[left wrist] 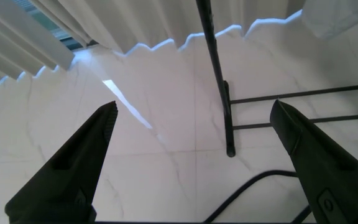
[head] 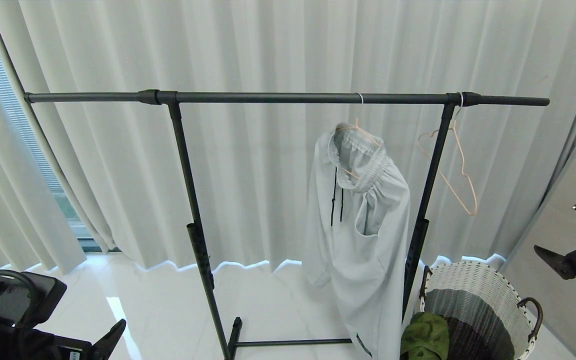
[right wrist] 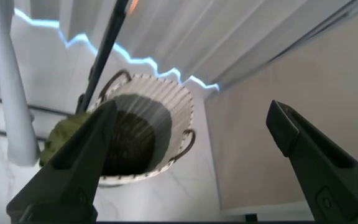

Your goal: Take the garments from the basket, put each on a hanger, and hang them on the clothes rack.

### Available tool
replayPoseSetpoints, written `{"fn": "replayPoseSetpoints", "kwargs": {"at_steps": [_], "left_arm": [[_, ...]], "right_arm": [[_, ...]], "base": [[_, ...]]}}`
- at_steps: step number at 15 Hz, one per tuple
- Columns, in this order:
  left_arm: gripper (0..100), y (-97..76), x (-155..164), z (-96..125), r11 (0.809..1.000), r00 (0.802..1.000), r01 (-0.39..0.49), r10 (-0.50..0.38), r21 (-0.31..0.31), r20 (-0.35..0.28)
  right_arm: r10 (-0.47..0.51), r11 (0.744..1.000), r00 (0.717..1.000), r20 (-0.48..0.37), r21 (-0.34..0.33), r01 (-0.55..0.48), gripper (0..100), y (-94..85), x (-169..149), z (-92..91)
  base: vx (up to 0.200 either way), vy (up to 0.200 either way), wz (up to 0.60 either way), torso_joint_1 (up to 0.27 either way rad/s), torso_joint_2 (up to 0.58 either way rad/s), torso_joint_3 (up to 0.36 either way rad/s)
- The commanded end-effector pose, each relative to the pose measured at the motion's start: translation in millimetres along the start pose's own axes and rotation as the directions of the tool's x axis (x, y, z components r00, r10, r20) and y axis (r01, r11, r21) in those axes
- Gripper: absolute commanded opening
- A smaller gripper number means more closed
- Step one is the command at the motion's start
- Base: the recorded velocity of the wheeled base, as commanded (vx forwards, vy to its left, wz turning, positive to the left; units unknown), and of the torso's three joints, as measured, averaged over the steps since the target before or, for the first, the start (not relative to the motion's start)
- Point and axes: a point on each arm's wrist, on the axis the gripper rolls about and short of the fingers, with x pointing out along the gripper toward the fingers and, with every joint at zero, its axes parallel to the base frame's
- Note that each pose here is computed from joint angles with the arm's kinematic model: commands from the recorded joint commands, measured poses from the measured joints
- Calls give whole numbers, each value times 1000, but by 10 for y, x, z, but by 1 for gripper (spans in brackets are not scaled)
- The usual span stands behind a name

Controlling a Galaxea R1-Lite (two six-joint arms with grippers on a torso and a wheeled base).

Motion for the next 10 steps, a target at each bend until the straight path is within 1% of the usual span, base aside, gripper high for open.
{"fn": "replayPoseSetpoints", "kwargs": {"at_steps": [1, 4, 6, 8, 10], "left_arm": [[100, -23, -4, 48, 1000, 999, 21, -22, 9, 23], [100, -63, -7, 133, 998, 997, 55, -56, 27, 58], [100, -71, -2, 206, 997, 994, 65, -67, 29, 81], [100, -71, 0, 237, 997, 993, 67, -69, 28, 91], [100, -103, -12, 243, 995, 991, 91, -95, 42, 99]], "right_arm": [[14, 1000, 999, -29, -5, -14, 100, 40, 7, -77], [19, 1000, 998, -66, -7, -20, 100, 76, 8, -175], [-14, 1000, 993, -117, -11, 12, 100, 101, 6, -267], [-14, 1000, 990, -142, -18, 11, 100, 134, -19, -346], [0, 1000, 985, -170, -22, -4, 100, 172, -27, -425]], "base": [[0, 0, 0, -188, 500, 305], [0, 0, 0, -186, 497, 303], [0, 0, 0, -178, 481, 312], [0, 0, 0, -156, 464, 312], [0, 0, 0, -139, 466, 320]]}}
